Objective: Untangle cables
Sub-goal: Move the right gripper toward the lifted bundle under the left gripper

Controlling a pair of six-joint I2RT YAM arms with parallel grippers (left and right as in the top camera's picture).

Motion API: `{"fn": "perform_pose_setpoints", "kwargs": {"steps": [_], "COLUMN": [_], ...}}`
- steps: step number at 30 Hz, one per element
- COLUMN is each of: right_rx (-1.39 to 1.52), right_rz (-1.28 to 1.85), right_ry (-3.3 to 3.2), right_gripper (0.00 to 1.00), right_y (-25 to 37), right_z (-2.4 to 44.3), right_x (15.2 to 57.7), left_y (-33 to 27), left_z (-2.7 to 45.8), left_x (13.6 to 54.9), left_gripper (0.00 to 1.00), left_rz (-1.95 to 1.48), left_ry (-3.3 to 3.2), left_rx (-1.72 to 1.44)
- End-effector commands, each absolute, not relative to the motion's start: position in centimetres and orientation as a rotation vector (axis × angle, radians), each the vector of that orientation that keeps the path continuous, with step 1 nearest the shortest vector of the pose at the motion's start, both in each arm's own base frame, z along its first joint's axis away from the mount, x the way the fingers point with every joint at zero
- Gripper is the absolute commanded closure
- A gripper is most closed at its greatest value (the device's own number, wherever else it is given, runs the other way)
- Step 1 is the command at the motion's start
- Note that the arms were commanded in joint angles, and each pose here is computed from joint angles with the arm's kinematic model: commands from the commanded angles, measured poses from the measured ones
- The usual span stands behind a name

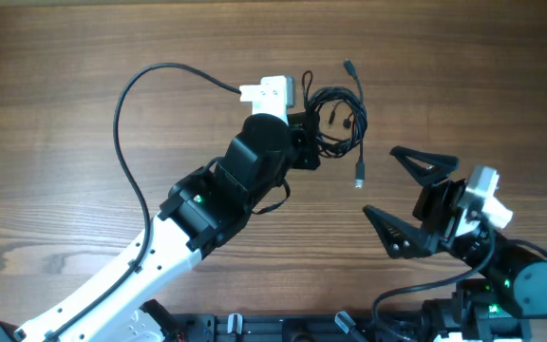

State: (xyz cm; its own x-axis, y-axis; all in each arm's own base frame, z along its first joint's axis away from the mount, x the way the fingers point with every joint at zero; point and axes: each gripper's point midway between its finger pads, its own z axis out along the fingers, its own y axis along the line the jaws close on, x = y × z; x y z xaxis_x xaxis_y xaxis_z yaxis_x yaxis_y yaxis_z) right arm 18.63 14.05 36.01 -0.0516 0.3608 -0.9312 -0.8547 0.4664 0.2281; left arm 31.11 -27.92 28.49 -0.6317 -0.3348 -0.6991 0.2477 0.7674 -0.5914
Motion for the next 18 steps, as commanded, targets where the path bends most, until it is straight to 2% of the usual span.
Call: {"fn": "perform_pose_setpoints", "kwargs": {"steps": [1, 7, 11, 18], "right_rx": [-0.358, -0.354, -0.512, -0.451], "right_rz": [1.238, 1.269, 1.232, 1.283], "right_ry": [1.321, 1.353, 1.359, 1.451], "right_gripper": [0.0, 0.0, 0.0, 0.0], "right_y": [13.9, 14.1, 15.1, 15.2], "right_z": [36.7, 36.1, 34.9, 32.9], "right_x": [19.0, 19.6, 19.2, 21.9], "left_y": [-27.8, -29.0, -29.3, -29.6], "left_z": [29.6, 29.7, 30.2, 30.5], "left_x": [31.0, 29.8, 29.8, 29.7], "left_gripper": [0.96, 0.96, 0.96, 0.96], "left_rz": [-0.991, -1.042, -1.041, -1.064], "left_ry": [2.078, 2.086, 2.062, 2.052], "left_rx": [-0.3, -0.313, -0.298, -0.288]}}
